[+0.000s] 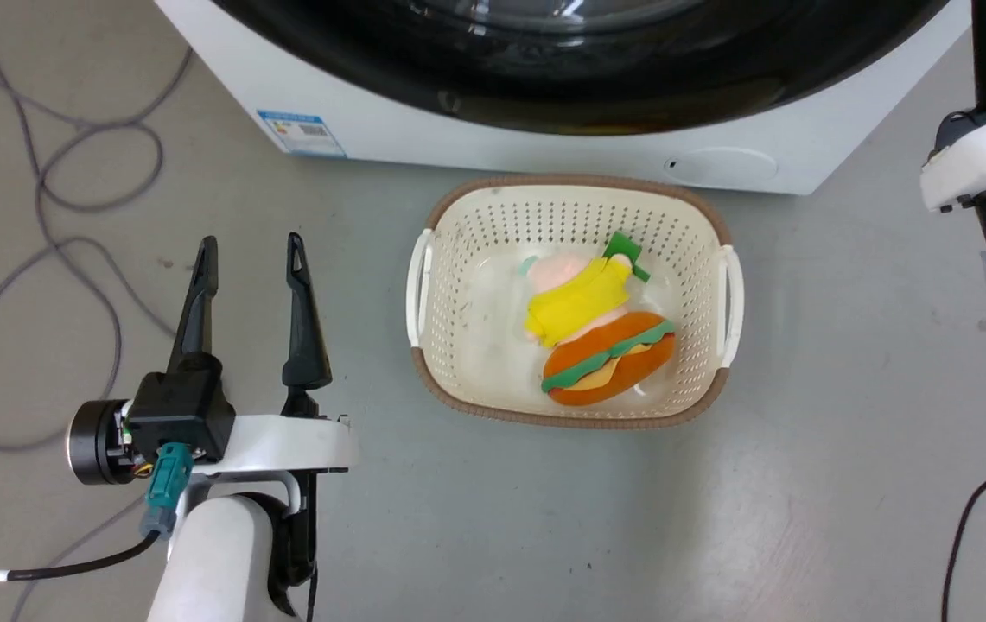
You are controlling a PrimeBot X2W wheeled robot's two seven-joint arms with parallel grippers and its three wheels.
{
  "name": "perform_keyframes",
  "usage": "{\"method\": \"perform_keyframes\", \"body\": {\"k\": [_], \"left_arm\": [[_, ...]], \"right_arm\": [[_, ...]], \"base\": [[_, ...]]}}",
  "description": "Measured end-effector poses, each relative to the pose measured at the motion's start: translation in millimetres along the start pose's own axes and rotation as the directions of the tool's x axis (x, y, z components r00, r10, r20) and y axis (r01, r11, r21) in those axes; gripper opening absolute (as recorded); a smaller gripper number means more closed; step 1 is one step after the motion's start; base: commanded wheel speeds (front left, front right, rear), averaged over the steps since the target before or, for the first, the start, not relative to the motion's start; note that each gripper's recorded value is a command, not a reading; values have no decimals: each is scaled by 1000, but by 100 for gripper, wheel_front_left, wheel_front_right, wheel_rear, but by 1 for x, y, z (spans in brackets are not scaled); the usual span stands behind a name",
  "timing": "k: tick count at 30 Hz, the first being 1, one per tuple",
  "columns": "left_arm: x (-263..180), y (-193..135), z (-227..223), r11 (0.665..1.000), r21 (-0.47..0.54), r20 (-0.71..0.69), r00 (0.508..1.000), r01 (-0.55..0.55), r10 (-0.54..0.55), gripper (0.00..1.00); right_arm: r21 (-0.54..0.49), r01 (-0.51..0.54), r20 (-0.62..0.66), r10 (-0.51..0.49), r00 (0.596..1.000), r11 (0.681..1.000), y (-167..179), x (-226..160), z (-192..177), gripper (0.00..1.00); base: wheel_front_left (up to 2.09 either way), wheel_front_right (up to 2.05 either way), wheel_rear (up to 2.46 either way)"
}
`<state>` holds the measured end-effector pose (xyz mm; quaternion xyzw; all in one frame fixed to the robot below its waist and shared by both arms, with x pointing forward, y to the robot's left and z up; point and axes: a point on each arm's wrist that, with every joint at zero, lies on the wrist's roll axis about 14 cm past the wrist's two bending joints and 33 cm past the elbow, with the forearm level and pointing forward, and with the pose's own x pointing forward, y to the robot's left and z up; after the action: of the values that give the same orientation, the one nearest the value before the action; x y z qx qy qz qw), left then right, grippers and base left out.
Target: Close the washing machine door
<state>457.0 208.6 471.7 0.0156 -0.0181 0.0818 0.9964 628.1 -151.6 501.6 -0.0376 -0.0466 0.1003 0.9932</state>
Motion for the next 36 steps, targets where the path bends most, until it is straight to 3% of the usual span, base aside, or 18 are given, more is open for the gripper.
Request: {"method": "perform_keyframes", "body": {"k": [6,20,21,22,23,36], "left_arm": [[-5,0,13,1000,-3,25,1000,0,0,100],[-39,-6,37,999,-14,59,998,34,-34,100],[-42,-7,38,999,-13,62,997,37,-36,100],[-45,-8,39,999,-12,63,997,40,-39,100],[-54,-8,42,999,-14,66,997,45,-44,100],[-91,-2,50,999,3,79,995,53,-53,100]], "right_arm": [[3,24,50,-24,998,1000,-5,-24,24,0],[-25,145,151,-139,979,989,-24,-133,77,0],[-21,148,149,-143,978,989,-22,-140,77,28],[-16,148,144,-144,979,989,-20,-146,76,85],[12,152,133,-152,979,988,-14,-166,74,100],[98,158,65,-165,984,983,9,-246,55,100]], "base": [[0,0,0],[0,0,0],[0,0,0],[0,0,0],[0,0,0],[0,0,0]]}}
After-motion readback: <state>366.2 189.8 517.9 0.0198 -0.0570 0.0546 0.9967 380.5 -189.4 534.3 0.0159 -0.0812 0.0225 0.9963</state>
